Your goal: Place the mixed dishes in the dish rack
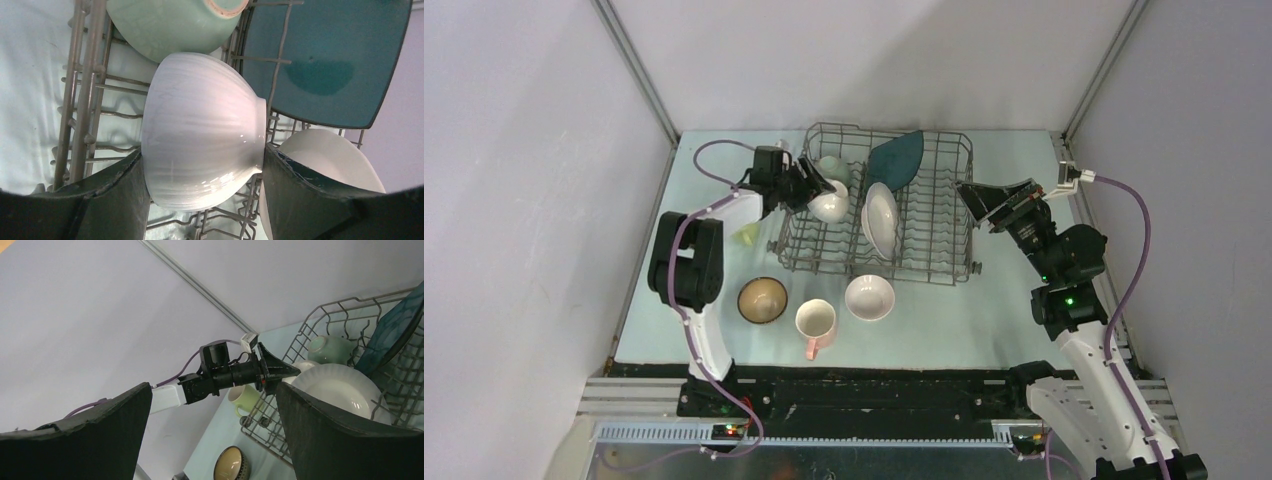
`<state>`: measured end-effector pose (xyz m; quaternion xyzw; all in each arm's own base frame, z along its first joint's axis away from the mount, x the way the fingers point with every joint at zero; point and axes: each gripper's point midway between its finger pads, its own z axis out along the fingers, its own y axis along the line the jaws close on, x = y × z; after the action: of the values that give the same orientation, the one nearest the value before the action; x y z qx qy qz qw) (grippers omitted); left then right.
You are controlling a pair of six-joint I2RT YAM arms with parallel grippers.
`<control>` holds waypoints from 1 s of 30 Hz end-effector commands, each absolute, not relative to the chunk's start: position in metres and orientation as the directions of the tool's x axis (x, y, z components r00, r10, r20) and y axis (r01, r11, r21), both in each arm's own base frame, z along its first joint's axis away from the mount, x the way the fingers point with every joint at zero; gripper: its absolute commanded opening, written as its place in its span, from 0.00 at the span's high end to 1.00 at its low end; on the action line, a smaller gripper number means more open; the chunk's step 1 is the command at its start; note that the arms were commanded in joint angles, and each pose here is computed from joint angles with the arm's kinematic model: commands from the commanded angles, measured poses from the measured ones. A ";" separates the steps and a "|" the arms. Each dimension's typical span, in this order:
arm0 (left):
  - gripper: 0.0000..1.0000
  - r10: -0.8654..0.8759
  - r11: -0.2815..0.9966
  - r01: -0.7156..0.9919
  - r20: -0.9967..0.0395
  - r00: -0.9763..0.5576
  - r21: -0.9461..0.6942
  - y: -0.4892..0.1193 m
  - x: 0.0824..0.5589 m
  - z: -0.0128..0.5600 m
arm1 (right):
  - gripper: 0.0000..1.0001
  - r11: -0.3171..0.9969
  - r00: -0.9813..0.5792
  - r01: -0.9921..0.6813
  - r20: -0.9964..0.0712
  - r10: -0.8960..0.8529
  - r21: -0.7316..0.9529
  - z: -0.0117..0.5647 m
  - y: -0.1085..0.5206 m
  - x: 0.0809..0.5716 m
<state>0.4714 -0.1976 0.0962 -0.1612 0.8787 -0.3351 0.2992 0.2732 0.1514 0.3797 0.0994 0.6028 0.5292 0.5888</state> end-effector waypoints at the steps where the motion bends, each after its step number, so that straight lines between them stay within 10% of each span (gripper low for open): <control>1: 1.00 -0.532 0.637 0.048 -0.485 -0.694 -0.769 -0.216 0.480 0.152 | 0.04 0.434 -0.264 -0.528 -0.627 0.733 0.730 0.385 0.150 0.272; 23: 1.00 -0.480 0.692 0.013 -0.473 -0.739 -0.722 -0.227 0.478 0.116 | 0.04 0.434 -0.278 -0.518 -0.624 0.730 0.737 0.377 0.147 0.276; 30: 0.55 -0.409 0.823 -0.056 -0.520 -0.750 -0.565 -0.200 0.468 0.100 | 0.03 0.448 -0.271 -0.486 -0.616 0.740 0.751 0.371 0.140 0.278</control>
<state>0.4673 -0.2191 0.0929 -0.1477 0.8793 -0.3369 0.3025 0.2812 0.1447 0.3651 0.1059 0.6180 0.5177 0.5821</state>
